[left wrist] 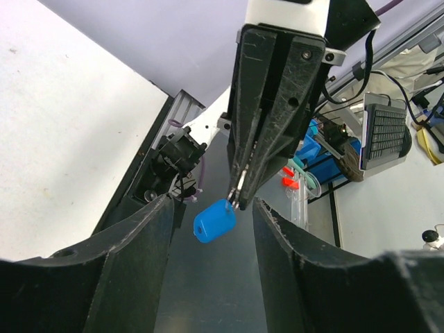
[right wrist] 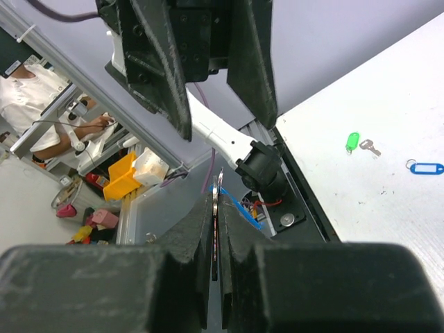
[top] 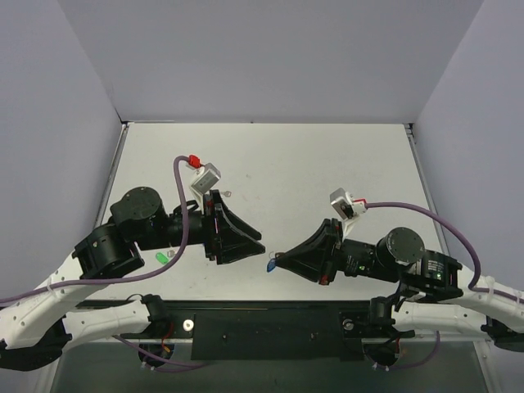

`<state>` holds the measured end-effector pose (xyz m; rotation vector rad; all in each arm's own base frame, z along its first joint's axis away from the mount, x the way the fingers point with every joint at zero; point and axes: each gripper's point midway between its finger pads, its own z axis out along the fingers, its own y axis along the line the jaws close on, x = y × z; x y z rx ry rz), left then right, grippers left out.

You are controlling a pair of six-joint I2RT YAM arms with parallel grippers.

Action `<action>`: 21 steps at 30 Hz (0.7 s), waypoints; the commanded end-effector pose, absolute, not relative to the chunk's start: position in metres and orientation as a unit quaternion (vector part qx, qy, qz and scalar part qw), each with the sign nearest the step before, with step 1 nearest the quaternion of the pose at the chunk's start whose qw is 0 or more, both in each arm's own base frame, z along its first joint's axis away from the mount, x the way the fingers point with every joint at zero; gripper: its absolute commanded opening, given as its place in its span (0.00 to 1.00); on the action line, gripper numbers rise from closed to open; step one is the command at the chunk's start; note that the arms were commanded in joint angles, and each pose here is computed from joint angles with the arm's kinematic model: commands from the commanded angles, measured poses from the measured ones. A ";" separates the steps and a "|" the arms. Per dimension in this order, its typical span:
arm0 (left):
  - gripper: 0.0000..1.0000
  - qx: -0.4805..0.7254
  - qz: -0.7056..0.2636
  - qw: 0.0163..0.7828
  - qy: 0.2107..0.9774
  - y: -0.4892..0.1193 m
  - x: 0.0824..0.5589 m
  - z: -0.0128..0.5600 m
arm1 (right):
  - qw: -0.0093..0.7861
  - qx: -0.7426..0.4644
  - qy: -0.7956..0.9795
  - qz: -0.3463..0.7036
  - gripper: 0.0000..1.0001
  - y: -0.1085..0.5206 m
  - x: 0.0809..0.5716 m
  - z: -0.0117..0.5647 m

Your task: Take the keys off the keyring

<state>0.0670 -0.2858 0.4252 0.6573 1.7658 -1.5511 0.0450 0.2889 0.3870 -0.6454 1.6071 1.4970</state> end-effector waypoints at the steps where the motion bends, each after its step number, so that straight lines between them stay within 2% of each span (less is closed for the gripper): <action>1: 0.57 0.256 -0.613 0.353 0.659 -0.280 0.061 0.436 | 0.416 -0.255 0.598 0.636 0.00 0.298 0.049 0.407; 8: 0.54 0.283 -0.612 0.343 0.654 -0.276 0.051 0.428 | 0.368 -0.252 0.584 0.678 0.00 0.309 0.054 0.405; 12: 0.50 0.293 -0.579 0.354 0.673 -0.275 0.059 0.420 | 0.355 -0.253 0.602 0.670 0.00 0.319 0.059 0.400; 13: 0.49 0.289 -0.570 0.356 0.682 -0.273 0.062 0.417 | 0.345 -0.244 0.629 0.652 0.00 0.320 0.063 0.389; 14: 0.49 0.270 -0.554 0.370 0.695 -0.270 0.071 0.413 | 0.367 -0.209 0.655 0.627 0.00 0.318 0.084 0.395; 15: 0.49 0.255 -0.538 0.370 0.713 -0.266 0.076 0.404 | 0.333 -0.194 0.721 0.576 0.00 0.315 0.091 0.362; 16: 0.49 0.217 -0.523 0.393 0.724 -0.256 0.087 0.404 | 0.342 -0.169 0.737 0.558 0.00 0.314 0.106 0.372; 18: 0.49 0.183 -0.510 0.402 0.738 -0.245 0.093 0.389 | 0.287 -0.116 0.839 0.448 0.00 0.295 0.120 0.327; 19: 0.49 0.172 -0.505 0.397 0.747 -0.245 0.096 0.377 | 0.277 -0.083 0.857 0.426 0.00 0.294 0.128 0.327; 21: 0.50 0.122 -0.499 0.403 0.758 -0.231 0.101 0.362 | 0.207 -0.021 0.915 0.345 0.00 0.278 0.132 0.279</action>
